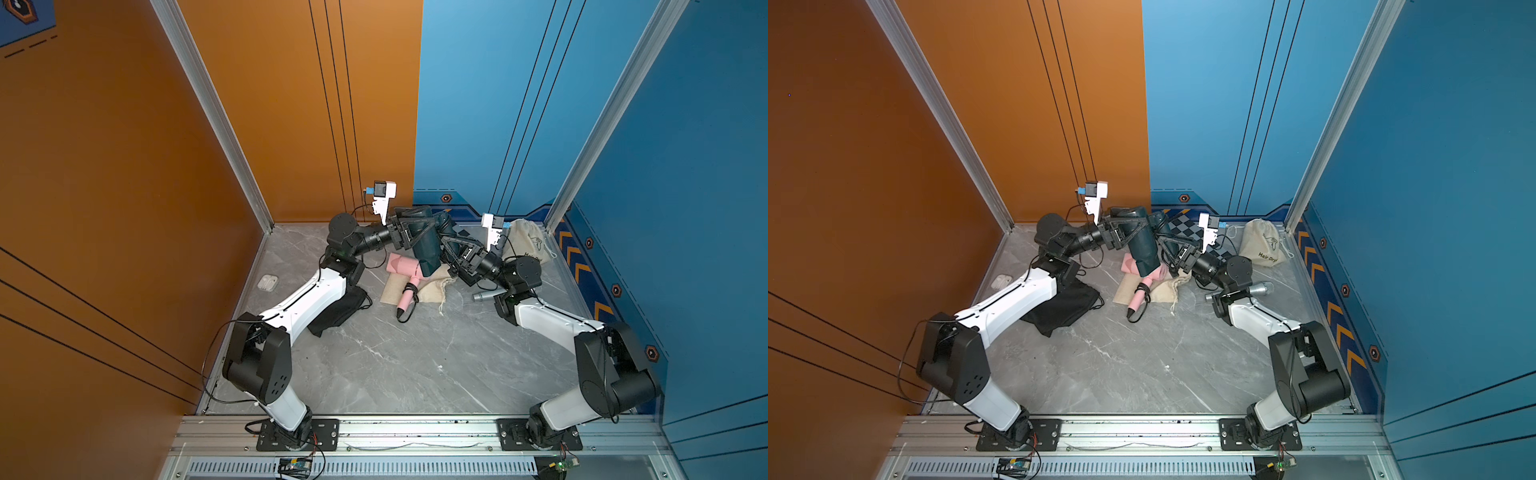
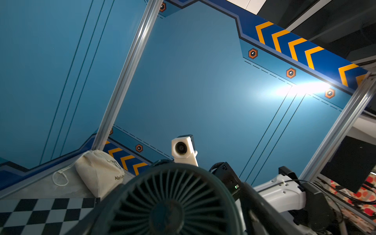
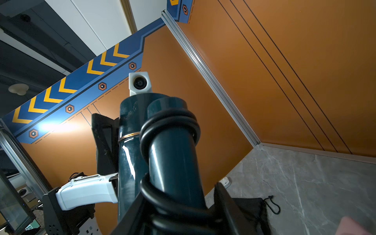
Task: Pack away hair dryers
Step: Adjust the hair dryer.
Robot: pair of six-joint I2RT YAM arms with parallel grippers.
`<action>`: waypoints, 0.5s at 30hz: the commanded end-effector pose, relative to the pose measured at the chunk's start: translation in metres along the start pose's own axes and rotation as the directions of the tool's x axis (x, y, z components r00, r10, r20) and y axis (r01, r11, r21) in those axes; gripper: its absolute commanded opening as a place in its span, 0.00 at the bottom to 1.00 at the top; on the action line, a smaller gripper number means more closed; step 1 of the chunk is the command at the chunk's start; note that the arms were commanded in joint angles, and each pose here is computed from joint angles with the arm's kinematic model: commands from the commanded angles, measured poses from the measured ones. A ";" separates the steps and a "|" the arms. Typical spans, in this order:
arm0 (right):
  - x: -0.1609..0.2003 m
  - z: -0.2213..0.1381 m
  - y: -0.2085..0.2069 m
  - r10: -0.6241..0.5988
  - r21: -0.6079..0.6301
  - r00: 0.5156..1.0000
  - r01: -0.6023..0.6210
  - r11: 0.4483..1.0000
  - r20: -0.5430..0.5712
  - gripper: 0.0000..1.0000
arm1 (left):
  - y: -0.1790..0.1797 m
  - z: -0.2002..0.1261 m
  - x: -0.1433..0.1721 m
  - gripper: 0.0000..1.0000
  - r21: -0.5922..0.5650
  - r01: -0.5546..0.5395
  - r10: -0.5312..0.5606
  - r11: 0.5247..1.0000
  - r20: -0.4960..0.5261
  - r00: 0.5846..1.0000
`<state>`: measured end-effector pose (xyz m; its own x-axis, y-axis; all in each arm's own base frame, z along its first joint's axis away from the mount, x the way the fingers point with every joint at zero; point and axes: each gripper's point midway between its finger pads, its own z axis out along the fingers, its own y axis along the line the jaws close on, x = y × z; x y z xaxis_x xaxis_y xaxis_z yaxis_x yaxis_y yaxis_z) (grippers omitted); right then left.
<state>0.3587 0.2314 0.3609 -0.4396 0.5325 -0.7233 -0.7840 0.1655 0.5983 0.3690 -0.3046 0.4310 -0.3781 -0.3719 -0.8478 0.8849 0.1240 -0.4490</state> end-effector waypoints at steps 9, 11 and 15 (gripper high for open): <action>-0.028 -0.053 -0.051 -0.167 0.432 0.986 0.159 0.887 -0.021 0.22 | 0.056 -0.058 0.000 0.98 -0.370 -0.109 0.100 0.922 -0.045 0.994; -0.033 -0.069 -0.063 -0.206 0.538 0.977 0.206 0.818 -0.061 0.23 | 0.078 -0.071 0.016 0.98 -0.502 -0.117 0.062 0.857 -0.125 0.990; -0.044 -0.111 -0.093 -0.187 0.727 0.979 0.190 0.660 -0.087 0.23 | 0.108 -0.093 0.053 0.98 -0.673 -0.180 -0.021 0.718 -0.279 0.960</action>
<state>0.3931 0.1387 0.3158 -0.3343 0.4767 -0.8130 -0.4618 0.6692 0.5822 0.4132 -0.2414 0.3681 -0.3674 -0.2756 -0.8883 0.6634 0.5918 -0.4580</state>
